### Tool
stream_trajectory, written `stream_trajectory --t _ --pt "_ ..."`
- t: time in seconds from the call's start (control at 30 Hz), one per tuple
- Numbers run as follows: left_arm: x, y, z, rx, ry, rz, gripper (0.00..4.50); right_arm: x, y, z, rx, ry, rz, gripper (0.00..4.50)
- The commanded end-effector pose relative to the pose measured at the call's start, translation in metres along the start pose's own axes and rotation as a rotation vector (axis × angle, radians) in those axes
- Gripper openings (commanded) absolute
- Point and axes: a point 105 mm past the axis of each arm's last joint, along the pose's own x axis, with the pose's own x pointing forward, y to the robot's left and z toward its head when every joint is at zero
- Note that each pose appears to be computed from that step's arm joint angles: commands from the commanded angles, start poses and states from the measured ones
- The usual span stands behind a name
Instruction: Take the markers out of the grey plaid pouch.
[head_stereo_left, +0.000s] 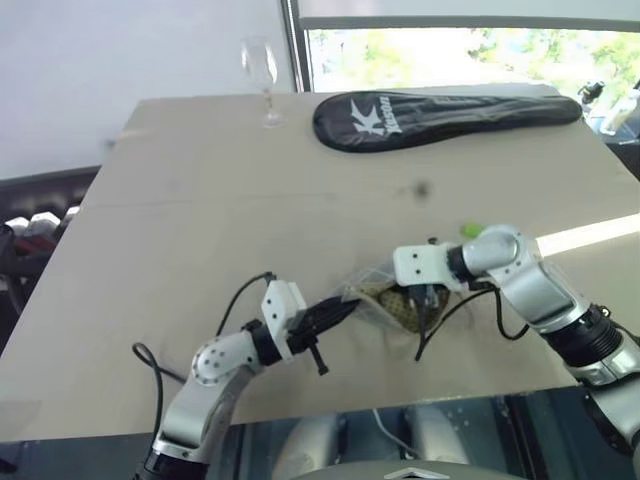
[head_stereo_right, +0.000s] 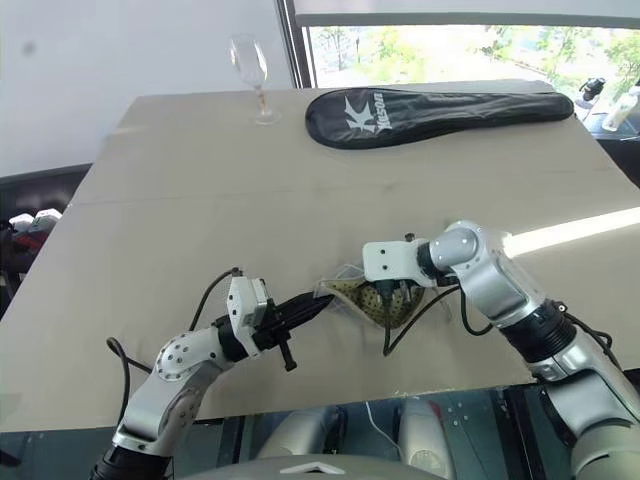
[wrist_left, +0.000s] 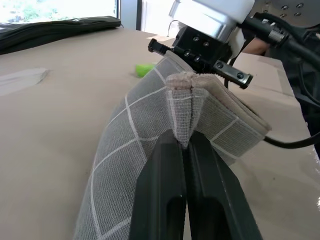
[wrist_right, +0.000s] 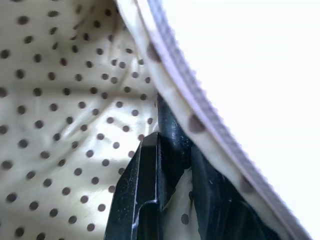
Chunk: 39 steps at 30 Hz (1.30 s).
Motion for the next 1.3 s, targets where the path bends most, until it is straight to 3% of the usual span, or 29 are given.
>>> stream_trajectory --t 0.03,0.33,0.5,0.7,1.1,1.27,1.3 --pt "-0.003 0.008 0.002 0.028 -0.001 0.029 0.0 -0.009 0.006 0.009 0.002 -0.039 0.018 0.34" --pt "-0.001 0.016 0.003 0.074 -0.002 0.036 0.0 -0.017 0.015 0.033 -0.026 -0.175 0.033 0.34" --pt "-0.006 0.014 -0.001 0.095 0.023 0.023 0.0 -0.022 0.016 0.025 -0.006 -0.169 0.027 0.34" --pt "-0.01 0.009 -0.006 0.101 0.045 0.003 0.0 -0.025 0.002 0.001 -0.012 -0.047 -0.048 0.34" --pt "-0.001 0.002 -0.007 0.106 0.035 -0.037 0.0 0.008 0.021 -0.008 -0.123 0.048 0.054 0.34" --pt "0.001 0.002 -0.006 0.106 0.032 -0.036 0.0 0.009 0.021 -0.01 -0.154 0.072 0.044 2.66" --pt "0.001 0.002 -0.007 0.105 0.031 -0.035 0.0 0.009 0.023 -0.009 -0.159 0.07 0.057 2.66"
